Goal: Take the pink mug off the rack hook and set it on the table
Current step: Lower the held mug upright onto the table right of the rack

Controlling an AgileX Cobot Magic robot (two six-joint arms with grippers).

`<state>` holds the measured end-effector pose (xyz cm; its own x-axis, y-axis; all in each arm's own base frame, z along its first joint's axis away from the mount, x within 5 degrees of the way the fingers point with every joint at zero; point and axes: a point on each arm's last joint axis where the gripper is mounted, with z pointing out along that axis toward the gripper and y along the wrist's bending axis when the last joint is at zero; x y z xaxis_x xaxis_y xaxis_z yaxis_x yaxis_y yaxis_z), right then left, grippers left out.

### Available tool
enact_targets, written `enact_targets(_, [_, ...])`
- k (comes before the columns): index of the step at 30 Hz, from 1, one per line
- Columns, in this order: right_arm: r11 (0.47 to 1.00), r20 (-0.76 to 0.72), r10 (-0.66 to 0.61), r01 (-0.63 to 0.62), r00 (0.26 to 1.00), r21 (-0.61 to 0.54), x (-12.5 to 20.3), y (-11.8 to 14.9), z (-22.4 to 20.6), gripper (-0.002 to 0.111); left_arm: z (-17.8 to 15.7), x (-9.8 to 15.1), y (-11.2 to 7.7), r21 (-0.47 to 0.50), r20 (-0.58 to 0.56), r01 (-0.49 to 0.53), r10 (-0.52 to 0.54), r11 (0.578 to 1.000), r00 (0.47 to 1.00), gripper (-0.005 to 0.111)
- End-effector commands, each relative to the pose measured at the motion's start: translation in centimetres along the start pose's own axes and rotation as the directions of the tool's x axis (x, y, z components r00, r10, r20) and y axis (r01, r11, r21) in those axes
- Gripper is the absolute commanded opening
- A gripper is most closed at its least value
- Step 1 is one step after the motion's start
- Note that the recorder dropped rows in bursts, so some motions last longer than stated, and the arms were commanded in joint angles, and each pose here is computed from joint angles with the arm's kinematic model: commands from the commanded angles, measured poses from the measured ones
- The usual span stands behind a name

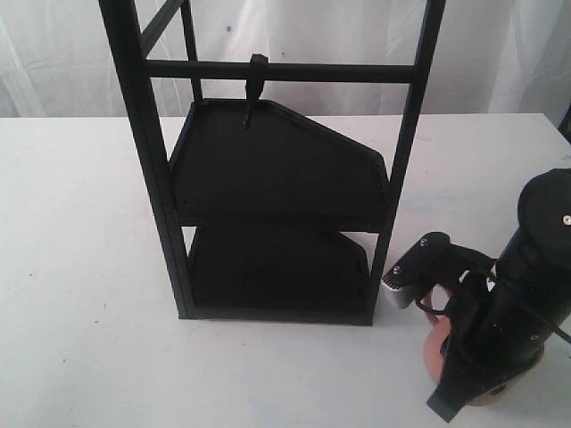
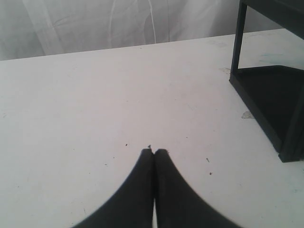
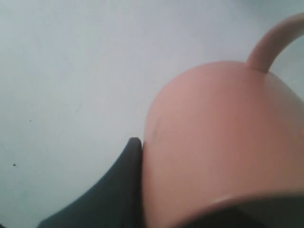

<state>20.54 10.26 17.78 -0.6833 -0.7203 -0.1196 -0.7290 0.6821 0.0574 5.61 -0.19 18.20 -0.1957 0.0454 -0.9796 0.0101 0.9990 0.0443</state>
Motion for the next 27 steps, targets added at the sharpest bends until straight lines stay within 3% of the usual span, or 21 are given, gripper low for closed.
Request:
enact_targets(1, [1.0,-0.008,0.002,-0.002,1.0,-0.009,-0.2,-0.3,0.3,0.0,0.0,0.1,-0.1,0.008,-0.001,0.004,-0.004,1.0,1.0,0.0])
enact_targets(27, [0.998,-0.061,0.033,-0.036,0.998,-0.059,-0.3,-0.2,1.9,0.0,0.0,0.1,-0.1,0.008,-0.001,0.004,-0.004,1.0,1.0,0.0])
